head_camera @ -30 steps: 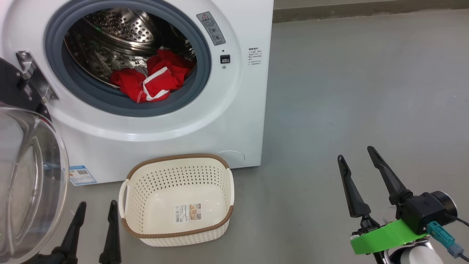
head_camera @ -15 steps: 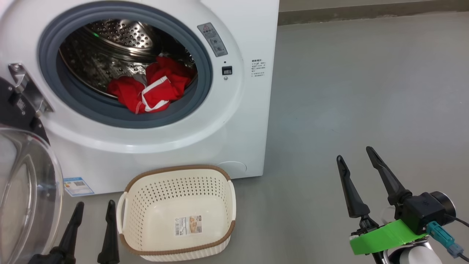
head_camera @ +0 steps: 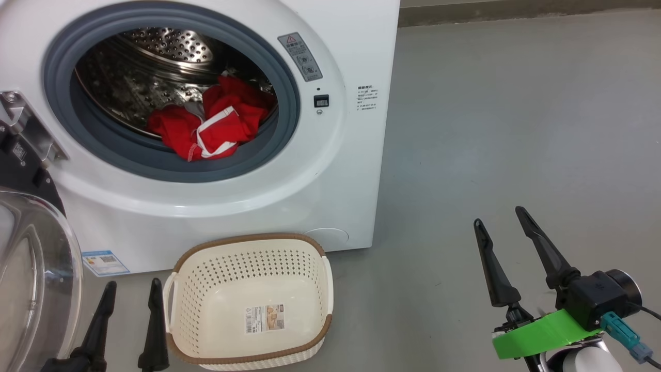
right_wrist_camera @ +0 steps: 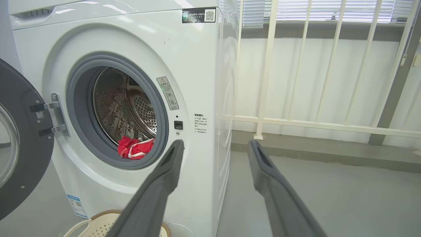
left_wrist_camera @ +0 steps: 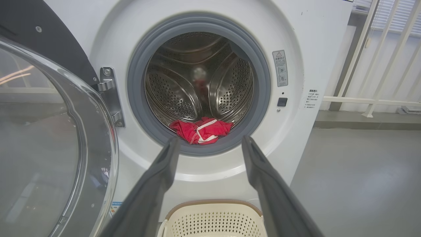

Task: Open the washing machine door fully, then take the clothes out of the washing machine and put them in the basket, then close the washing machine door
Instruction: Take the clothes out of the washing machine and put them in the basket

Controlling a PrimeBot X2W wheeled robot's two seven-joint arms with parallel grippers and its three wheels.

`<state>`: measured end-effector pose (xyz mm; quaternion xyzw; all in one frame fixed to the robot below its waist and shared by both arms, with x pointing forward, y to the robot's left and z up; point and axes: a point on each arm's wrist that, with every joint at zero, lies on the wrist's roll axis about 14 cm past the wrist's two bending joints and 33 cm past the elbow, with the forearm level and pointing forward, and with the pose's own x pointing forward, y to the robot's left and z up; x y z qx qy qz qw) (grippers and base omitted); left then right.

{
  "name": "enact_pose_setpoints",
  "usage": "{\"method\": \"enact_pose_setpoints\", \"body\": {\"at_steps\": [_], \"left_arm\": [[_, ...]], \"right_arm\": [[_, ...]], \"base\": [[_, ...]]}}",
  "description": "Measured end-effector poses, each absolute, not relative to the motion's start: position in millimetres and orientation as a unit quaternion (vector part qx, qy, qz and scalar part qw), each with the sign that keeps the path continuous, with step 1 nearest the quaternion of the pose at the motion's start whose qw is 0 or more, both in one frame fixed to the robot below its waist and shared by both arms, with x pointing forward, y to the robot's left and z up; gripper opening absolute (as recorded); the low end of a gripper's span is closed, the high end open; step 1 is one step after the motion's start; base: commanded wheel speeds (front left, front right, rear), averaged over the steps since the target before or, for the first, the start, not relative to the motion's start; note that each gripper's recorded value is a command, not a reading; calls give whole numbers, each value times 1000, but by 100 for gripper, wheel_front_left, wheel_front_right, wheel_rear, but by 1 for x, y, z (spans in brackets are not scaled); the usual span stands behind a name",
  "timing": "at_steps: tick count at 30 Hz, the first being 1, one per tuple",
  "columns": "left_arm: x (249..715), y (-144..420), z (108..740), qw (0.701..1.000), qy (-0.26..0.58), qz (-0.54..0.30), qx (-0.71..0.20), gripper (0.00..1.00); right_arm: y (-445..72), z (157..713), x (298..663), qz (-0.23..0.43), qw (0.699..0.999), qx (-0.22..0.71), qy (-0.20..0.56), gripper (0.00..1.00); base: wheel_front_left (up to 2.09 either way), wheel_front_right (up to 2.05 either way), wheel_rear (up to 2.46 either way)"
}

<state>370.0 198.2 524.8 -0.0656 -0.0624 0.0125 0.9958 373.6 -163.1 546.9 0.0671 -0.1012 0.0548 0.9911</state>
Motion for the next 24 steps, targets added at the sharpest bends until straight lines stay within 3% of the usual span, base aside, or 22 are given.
{"method": "enact_pose_setpoints", "body": {"at_steps": [24], "left_arm": [[379, 196, 526, 995, -68, 18, -76, 100]], "right_arm": [[-157, 537, 384, 63, 992, 69, -87, 100]], "base": [[0, 0, 0]]}}
